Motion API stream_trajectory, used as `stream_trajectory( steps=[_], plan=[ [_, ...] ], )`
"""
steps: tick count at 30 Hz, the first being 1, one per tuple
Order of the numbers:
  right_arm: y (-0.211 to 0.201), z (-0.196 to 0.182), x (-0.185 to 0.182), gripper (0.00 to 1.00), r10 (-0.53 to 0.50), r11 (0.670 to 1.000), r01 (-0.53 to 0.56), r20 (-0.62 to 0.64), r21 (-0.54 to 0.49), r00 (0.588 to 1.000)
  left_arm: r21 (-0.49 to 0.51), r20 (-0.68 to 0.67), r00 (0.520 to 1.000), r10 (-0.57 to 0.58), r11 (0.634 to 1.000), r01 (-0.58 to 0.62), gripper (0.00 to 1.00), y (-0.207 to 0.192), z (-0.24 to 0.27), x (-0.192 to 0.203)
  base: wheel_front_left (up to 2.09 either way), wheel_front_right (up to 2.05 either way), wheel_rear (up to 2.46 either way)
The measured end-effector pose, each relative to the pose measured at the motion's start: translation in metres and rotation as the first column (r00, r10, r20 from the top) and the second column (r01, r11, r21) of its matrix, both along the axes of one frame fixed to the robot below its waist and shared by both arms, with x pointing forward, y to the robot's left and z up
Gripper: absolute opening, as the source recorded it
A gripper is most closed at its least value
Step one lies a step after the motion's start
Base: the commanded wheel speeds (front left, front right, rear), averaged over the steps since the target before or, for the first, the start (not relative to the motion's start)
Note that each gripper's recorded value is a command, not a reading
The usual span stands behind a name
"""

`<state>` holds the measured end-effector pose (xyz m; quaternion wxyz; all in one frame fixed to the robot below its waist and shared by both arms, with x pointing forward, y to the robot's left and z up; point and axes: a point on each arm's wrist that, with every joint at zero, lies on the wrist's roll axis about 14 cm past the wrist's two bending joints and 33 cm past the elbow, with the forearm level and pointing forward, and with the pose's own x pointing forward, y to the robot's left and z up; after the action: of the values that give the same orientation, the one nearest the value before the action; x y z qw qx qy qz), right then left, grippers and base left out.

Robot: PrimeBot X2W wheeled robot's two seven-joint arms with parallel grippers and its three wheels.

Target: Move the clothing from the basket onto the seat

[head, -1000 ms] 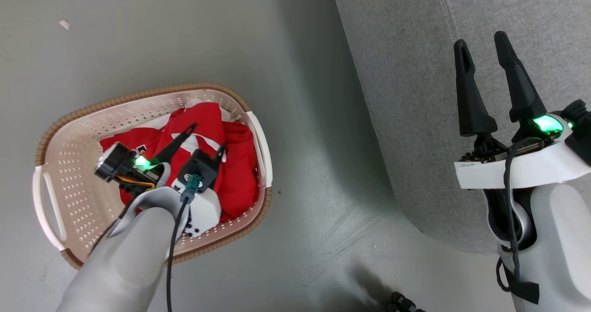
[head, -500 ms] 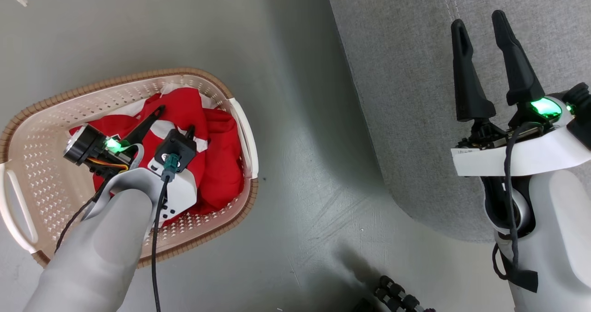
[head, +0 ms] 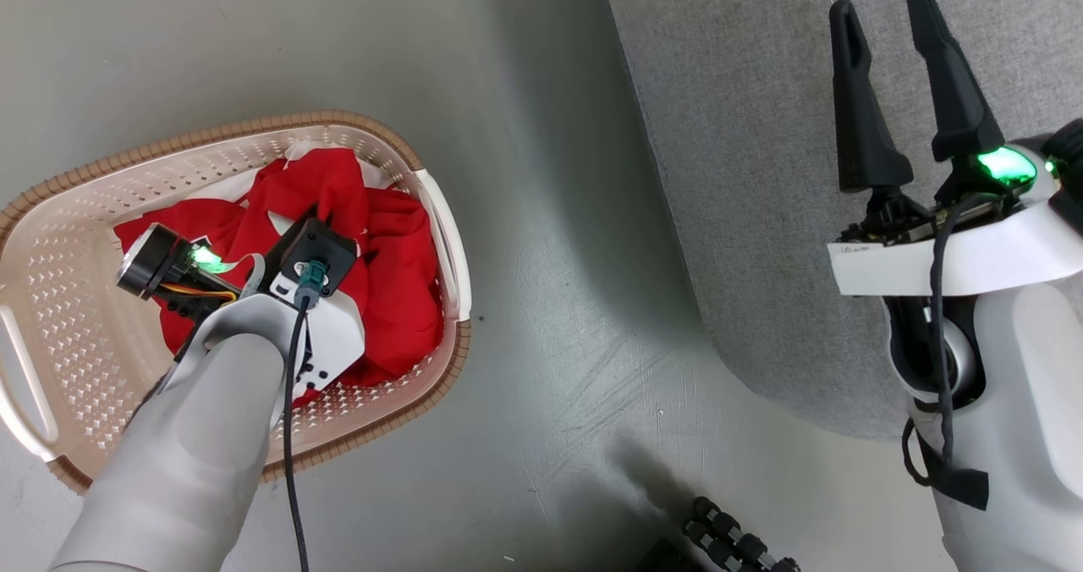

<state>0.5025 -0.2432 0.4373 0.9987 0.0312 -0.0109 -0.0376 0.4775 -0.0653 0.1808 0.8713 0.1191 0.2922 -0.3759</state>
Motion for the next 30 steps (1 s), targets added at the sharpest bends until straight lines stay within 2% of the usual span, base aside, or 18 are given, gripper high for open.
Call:
stream_trajectory(
  steps=[12, 23, 30],
  plan=[
    [-0.001, 0.001, 0.003, 1.00, -0.005, 1.000, 0.005, 0.005, 0.004, 1.000, -0.142, 0.020, 0.987, 0.161, 0.977, -0.156, 0.00, 0.004, 0.027, 0.024, 0.00, 0.00, 0.00],
    [0.007, 0.008, 0.008, 1.00, 0.017, 1.000, -0.017, 0.026, -0.006, 1.000, -0.250, 0.072, 0.948, 0.310, 0.926, -0.284, 0.00, 0.028, 0.067, 0.050, 0.00, 0.00, 0.00],
    [0.014, 0.020, 0.012, 1.00, 0.035, 0.999, -0.035, 0.054, -0.004, 0.998, -0.347, 0.140, 0.903, 0.407, 0.874, -0.340, 0.00, 0.044, 0.114, 0.074, 0.00, 0.00, 0.00]
  ],
)
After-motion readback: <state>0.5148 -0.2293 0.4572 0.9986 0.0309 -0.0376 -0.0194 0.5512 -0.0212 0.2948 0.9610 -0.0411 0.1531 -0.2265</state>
